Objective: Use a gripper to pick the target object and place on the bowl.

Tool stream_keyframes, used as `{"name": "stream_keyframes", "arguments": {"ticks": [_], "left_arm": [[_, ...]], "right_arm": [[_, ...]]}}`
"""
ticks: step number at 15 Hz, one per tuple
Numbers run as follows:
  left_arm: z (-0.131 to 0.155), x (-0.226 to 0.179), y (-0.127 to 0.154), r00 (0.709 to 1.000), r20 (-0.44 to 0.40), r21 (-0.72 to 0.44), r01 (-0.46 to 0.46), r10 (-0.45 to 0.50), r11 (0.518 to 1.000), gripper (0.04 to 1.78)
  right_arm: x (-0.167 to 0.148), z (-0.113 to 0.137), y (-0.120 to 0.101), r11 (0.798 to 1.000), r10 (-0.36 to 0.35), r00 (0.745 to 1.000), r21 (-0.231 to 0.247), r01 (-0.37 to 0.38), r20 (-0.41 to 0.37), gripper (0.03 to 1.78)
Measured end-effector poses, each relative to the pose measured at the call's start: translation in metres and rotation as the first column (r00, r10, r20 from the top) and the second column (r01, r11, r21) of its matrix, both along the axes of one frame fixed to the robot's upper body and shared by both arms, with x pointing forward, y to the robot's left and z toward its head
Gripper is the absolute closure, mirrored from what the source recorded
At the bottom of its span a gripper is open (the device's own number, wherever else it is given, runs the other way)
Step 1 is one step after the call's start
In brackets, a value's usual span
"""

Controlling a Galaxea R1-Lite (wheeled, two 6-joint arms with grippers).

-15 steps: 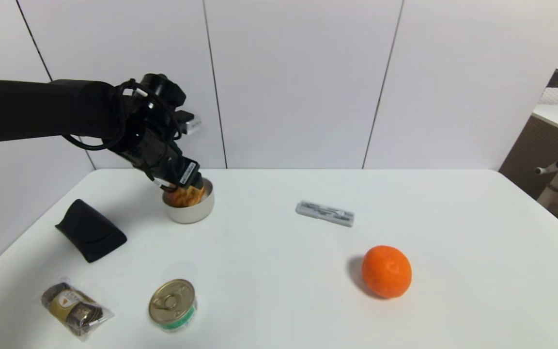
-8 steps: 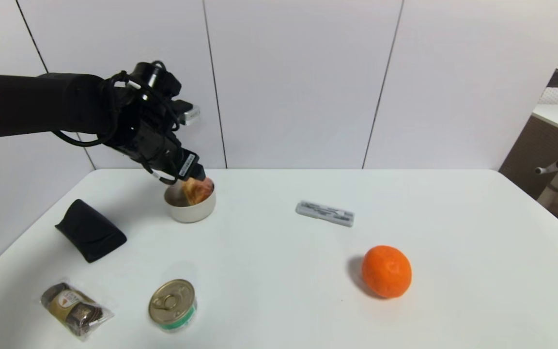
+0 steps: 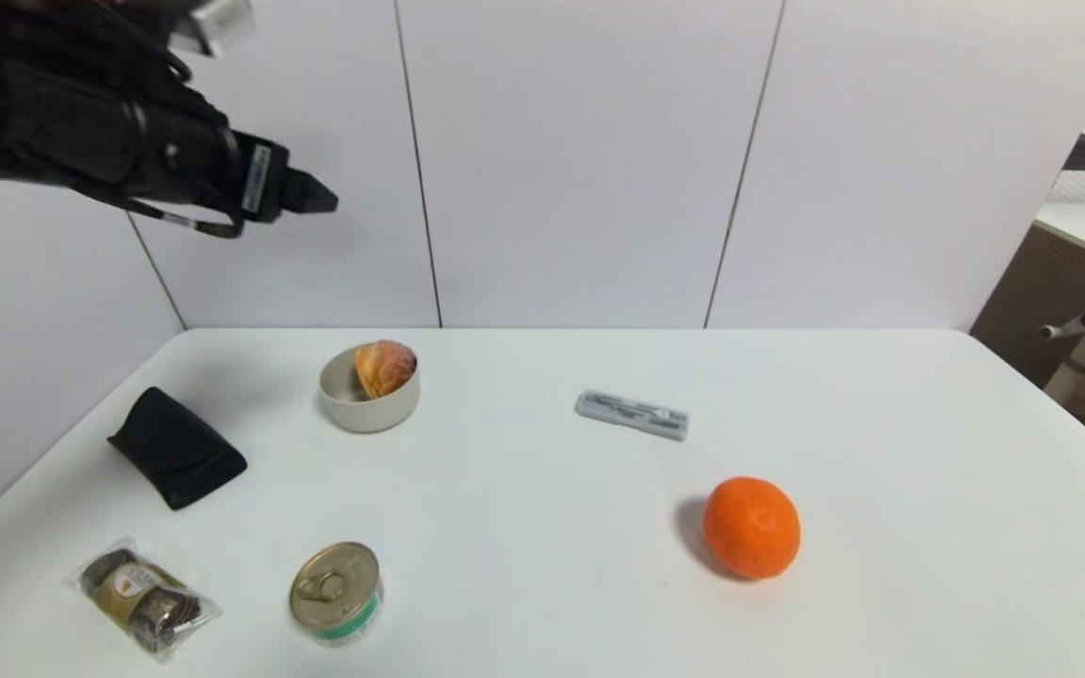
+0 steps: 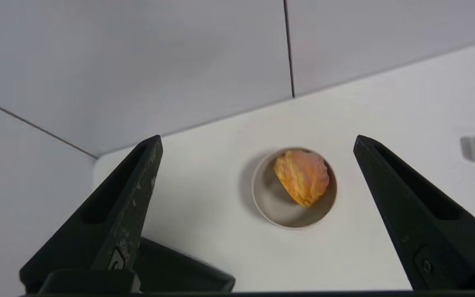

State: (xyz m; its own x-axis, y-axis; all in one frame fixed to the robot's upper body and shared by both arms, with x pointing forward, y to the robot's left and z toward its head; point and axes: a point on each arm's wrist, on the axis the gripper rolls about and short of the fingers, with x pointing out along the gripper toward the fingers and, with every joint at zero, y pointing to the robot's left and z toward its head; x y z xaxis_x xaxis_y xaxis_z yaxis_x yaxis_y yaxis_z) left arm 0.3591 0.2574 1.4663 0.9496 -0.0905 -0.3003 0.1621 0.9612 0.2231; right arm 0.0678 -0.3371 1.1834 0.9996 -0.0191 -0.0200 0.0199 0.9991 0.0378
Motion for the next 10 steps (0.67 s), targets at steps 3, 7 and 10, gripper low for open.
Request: {"name": "stream_keyframes", "arguments": {"ticks": [3, 7, 10], "left_arm": [[0.01, -0.046, 0.02, 0.998, 0.061, -0.014, -0.031, 0.032, 0.999, 0.15], [-0.031, -0.102, 0.052, 0.991, 0.044, -0.01, -0.127, 0.127, 0.992, 0.13], [-0.095, -0.149, 0.067, 0.983, 0.033, -0.01, -0.181, 0.181, 0.984, 0.13]], "right_arm": [[0.0, 0.0, 0.0, 1.0, 0.0, 1.0, 0.0, 0.0, 0.0, 0.11], [0.0, 0.0, 0.0, 1.0, 0.0, 1.0, 0.0, 0.0, 0.0, 0.11], [0.0, 0.0, 0.0, 1.0, -0.001, 1.0, 0.0, 0.001, 0.0, 0.11]]}}
